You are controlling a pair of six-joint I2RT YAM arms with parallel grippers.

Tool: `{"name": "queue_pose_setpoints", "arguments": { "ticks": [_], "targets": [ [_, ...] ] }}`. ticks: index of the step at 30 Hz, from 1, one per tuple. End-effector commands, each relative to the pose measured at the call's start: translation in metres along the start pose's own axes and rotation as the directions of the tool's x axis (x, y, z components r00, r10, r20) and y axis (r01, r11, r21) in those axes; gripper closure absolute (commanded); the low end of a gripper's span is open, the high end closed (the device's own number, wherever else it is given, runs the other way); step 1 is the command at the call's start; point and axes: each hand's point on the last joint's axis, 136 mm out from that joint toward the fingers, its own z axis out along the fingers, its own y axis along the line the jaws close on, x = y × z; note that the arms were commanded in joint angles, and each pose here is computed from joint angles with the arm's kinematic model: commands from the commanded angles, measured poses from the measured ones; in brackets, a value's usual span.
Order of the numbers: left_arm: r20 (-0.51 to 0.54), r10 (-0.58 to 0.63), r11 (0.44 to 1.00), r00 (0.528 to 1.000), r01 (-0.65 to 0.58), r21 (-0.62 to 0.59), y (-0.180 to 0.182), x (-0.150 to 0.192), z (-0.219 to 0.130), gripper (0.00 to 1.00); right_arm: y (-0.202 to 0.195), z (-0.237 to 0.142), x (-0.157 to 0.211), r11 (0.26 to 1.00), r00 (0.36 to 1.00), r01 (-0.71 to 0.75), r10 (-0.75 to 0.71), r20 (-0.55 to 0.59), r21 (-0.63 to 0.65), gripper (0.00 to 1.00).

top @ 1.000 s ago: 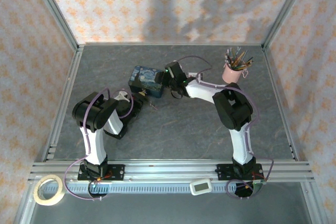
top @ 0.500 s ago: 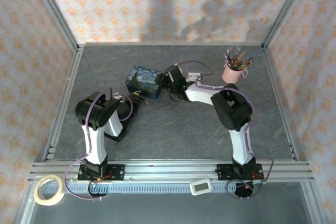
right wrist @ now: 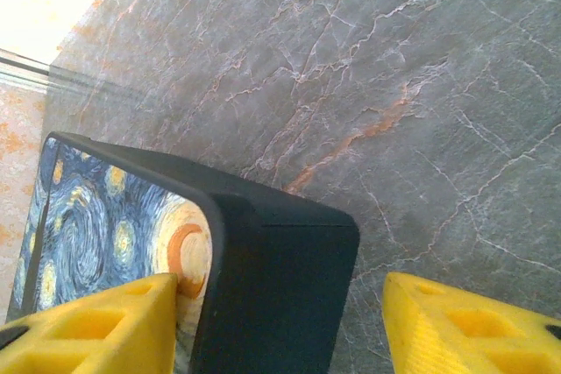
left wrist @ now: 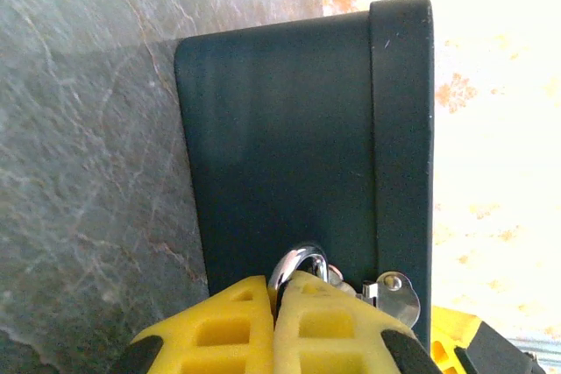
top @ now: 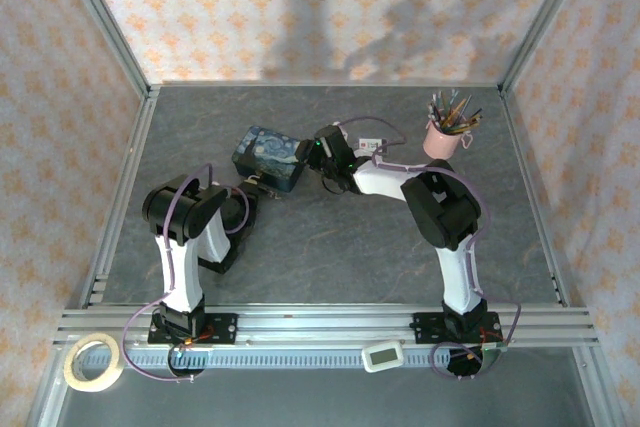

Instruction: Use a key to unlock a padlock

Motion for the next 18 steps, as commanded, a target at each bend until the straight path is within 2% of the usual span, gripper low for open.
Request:
{"name": "queue_pose_setpoints", "arguments": {
  "ticks": [1, 5, 10, 18],
  "targets": [
    [0.118, -0.072, 0.984, 0.99, 0.052, 0.171, -0.036, -0.028, -0.007, 1.0, -0.04, 0.006, -0.001, 0.991, 1.0, -0.017, 0.014, 0.022, 0.135, 0.4],
    [0.075, -0.045, 0.978, 0.996, 0.029, 0.205, -0.047, -0.017, 0.001, 1.0, -0.018, -0.001, -0.003, 0.999, 1.0, -0.001, 0.0, 0.013, 0.039, 0.35],
    [0.114, -0.01, 0.981, 0.993, -0.013, 0.196, -0.048, -0.024, -0.008, 1.0, 0.013, -0.02, -0.011, 0.998, 1.0, 0.013, -0.012, 0.019, -0.063, 0.15],
    [0.071, -0.009, 0.983, 0.997, -0.004, 0.182, -0.041, -0.014, -0.006, 1.0, 0.035, 0.0, 0.017, 0.996, 0.999, -0.006, 0.002, -0.052, -0.086, 0.15]
  ]
}}
